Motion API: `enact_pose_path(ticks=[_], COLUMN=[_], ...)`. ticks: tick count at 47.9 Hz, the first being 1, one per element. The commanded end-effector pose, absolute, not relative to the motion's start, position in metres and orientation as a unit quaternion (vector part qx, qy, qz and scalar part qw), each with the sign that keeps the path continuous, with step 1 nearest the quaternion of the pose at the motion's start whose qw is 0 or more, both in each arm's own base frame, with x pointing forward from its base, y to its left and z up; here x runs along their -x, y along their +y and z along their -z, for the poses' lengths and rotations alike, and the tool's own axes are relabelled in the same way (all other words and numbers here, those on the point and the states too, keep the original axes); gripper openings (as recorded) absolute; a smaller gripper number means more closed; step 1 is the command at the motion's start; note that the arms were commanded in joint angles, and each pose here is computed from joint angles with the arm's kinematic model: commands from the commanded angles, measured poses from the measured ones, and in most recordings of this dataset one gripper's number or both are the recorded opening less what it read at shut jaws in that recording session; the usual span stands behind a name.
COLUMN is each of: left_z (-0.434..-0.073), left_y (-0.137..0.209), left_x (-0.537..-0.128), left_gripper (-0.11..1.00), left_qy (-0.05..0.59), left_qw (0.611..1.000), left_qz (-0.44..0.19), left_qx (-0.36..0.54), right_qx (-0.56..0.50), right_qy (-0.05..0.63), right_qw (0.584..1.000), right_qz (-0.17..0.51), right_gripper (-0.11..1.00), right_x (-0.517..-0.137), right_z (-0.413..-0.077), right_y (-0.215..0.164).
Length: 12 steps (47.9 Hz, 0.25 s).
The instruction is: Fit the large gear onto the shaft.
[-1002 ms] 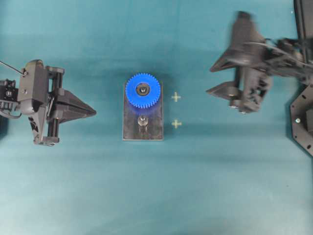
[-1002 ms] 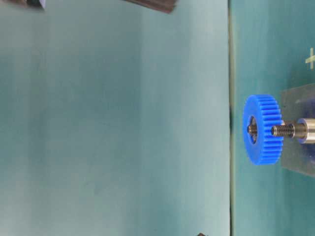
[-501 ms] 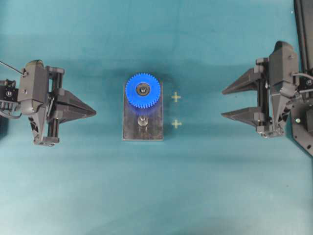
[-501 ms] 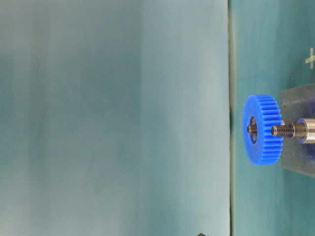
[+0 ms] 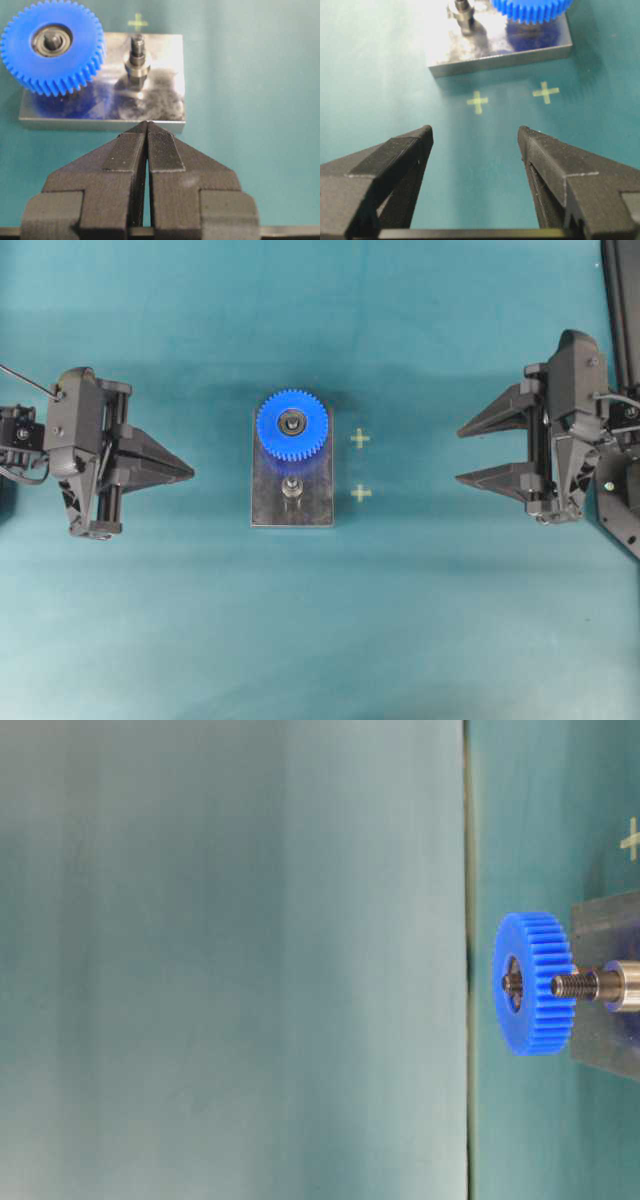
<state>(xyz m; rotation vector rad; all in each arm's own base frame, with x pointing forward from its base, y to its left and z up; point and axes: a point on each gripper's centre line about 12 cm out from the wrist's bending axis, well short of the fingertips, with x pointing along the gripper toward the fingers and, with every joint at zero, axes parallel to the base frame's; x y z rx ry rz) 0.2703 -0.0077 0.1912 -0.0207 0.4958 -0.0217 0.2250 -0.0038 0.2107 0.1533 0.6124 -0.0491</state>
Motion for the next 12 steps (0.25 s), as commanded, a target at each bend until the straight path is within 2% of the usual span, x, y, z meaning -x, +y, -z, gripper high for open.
enact_pose_path(ticks=[1, 12], left_z=[-0.1910, -0.1915], left_y=[-0.0077, -0.0076], left_x=[-0.2694, -0.2679], left_gripper=[0.00, 0.00], left_qy=[0.243, 0.242], left_qw=[0.970, 0.970], left_qz=[0.011, 0.012], left_qx=[0.010, 0.008], right_qx=[-0.077, -0.077], right_qy=[0.300, 0.306], right_qw=[0.951, 0.949], right_qz=[0.025, 0.022], right_gripper=[0.76, 0.77], right_x=[-0.2247, -0.2201], right_z=[-0.2097, -0.2029], right_y=[-0.0036, -0.0018])
